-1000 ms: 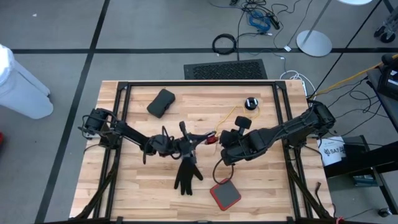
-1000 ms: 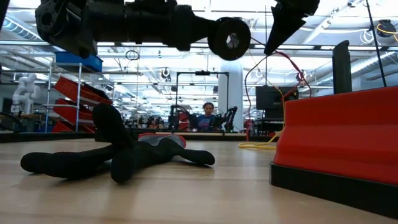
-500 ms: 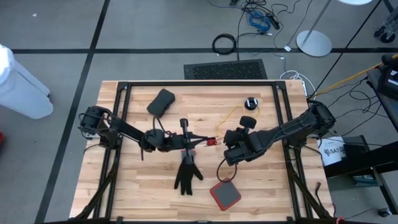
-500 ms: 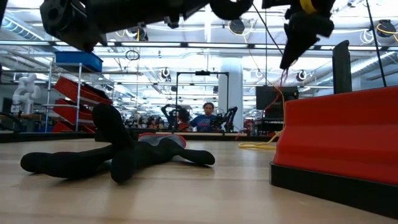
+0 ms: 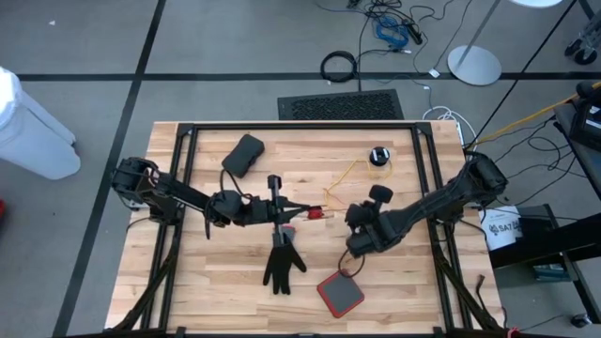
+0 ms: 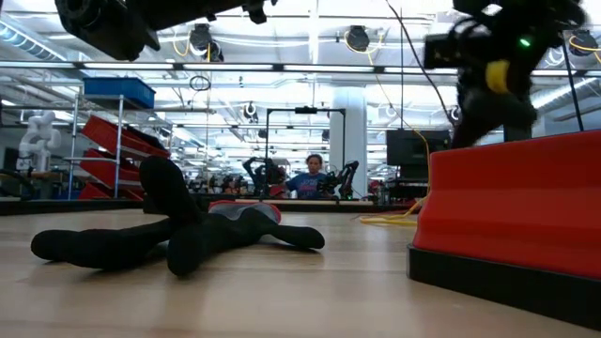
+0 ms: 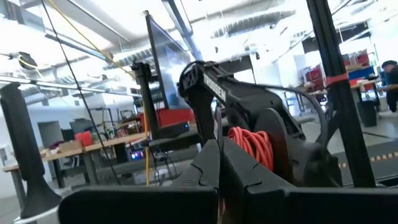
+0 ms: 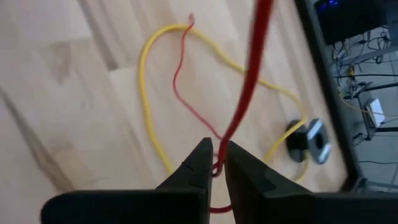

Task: Coil cords
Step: Coil the red wire onto the black spool

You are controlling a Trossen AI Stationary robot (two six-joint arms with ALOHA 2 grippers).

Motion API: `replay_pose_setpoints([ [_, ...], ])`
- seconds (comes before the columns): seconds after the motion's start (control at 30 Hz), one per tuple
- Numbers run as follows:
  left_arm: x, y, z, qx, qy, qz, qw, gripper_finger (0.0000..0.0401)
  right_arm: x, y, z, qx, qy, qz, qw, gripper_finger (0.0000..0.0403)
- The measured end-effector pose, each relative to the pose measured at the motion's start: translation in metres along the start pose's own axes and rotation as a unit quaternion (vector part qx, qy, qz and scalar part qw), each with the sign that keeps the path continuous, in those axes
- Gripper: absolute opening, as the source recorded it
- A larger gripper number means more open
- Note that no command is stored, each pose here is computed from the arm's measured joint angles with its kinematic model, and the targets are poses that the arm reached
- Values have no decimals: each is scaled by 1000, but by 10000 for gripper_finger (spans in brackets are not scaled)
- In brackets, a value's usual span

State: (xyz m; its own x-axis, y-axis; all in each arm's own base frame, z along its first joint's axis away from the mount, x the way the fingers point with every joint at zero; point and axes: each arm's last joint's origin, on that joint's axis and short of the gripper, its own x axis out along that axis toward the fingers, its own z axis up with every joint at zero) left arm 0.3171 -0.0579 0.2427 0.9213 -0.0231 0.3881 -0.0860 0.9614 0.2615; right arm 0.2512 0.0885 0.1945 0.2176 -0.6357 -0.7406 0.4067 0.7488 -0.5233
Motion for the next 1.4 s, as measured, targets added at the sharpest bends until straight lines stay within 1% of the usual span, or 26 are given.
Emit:
replay_pose_setpoints([
  [0.1, 0, 1, -1, 1, 3, 1, 1000, 0, 4, 9, -16, 8, -2, 8, 1000, 18],
  [0.23, 0, 1, -3, 3, 11, -1, 1000, 0, 3, 22, -33, 0, -7, 45, 999, 17],
  [0.43, 0, 0, -3, 3, 13, -2, 1000, 0, -13, 38, -52, -29, -11, 95, 995, 23],
  [0.6, 0, 0, -5, 5, 22, -5, 1000, 0, -32, 44, -66, -44, 10, 154, 987, 24],
  [0.77, 0, 0, -5, 5, 24, -4, 1000, 0, -54, 42, -79, -46, 15, 214, 976, 25],
  [0.93, 0, 0, -5, 5, 25, -5, 1000, 0, -75, 36, -92, -26, 24, 267, 963, 25],
  [1.07, 0, 0, -6, 6, 26, -5, 1000, 0, -89, 35, -104, -7, 49, 301, 952, 25],
  [1.23, 0, 0, -5, 5, 24, -4, 1000, 0, -102, 40, -122, -1, 99, 344, 934, 25],
  [1.4, 0, 0, -5, 5, 24, -2, 1000, 0, -117, 45, -139, 23, 116, 378, 918, 25],
])
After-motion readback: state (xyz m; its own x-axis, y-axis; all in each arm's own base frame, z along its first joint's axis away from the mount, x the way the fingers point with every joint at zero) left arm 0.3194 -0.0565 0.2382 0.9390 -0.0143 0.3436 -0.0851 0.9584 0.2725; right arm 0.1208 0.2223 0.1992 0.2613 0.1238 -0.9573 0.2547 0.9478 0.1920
